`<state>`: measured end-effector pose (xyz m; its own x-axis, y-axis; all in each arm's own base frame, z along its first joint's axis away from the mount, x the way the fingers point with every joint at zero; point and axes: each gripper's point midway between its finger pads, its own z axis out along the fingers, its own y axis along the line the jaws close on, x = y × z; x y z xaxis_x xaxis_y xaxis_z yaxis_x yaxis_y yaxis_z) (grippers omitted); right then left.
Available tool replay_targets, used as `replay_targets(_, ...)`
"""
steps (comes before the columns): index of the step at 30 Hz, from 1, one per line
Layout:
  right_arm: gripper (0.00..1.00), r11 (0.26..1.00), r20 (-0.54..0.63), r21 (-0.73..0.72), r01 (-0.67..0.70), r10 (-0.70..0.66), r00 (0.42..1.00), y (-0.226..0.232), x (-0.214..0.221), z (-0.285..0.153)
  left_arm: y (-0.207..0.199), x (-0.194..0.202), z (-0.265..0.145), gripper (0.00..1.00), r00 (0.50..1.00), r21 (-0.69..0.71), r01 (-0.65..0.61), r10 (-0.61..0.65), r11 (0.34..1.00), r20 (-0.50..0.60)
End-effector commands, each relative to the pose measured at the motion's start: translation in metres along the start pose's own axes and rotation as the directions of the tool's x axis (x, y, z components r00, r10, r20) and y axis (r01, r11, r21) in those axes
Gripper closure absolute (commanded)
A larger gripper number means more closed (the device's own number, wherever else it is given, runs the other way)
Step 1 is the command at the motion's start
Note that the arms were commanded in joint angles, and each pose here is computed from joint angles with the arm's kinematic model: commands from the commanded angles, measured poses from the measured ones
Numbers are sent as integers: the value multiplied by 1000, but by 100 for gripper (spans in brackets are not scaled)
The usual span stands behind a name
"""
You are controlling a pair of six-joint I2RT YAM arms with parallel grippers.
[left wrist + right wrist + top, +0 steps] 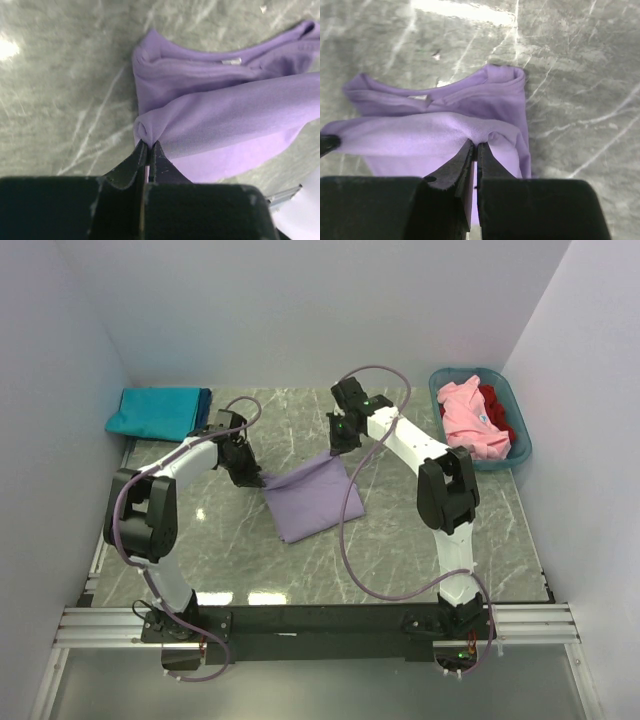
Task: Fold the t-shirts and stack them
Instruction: Fold the tshirt
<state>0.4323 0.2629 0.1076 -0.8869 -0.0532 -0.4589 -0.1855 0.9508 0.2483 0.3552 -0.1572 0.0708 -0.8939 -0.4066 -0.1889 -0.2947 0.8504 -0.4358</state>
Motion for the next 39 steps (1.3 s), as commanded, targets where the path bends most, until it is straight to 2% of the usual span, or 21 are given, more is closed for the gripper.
replay_targets(1, 98, 1000, 71, 3, -15, 15, 997, -7, -15, 10, -1, -19, 5, 99, 997, 3, -5, 5, 1000, 71)
replay_targets(5, 91, 998, 88, 18, -68, 66, 994, -15, -13, 12, -3, -30, 5, 94, 994, -4, -16, 16, 1000, 108)
replay_targets(10, 85, 994, 118, 21, -103, 100, 988, -18, -16, 9, -5, -37, 4, 82, 989, -7, -26, 27, 1000, 142)
replay_targets(14, 87, 992, 146, 33, -122, 116, 982, -22, -17, 4, -8, -44, 2, 81, 985, 2, -34, 33, 999, 172)
replay_targets(17, 96, 987, 188, 59, -147, 134, 973, -27, -22, -4, -10, -47, 4, 84, 983, 3, -40, 38, 999, 178)
replay_targets(19, 99, 986, 217, 63, -157, 140, 966, -29, -26, -11, -11, -48, 5, 89, 983, 7, -35, 33, 999, 179)
replay_targets(28, 99, 981, 276, 58, -184, 161, 948, -32, -28, -24, -24, -55, -2, 96, 975, 28, -61, 54, 998, 215)
replay_targets(39, 100, 971, 364, 50, -233, 200, 910, -45, -15, -41, -49, -57, -8, 99, 959, 62, -134, 113, 989, 260)
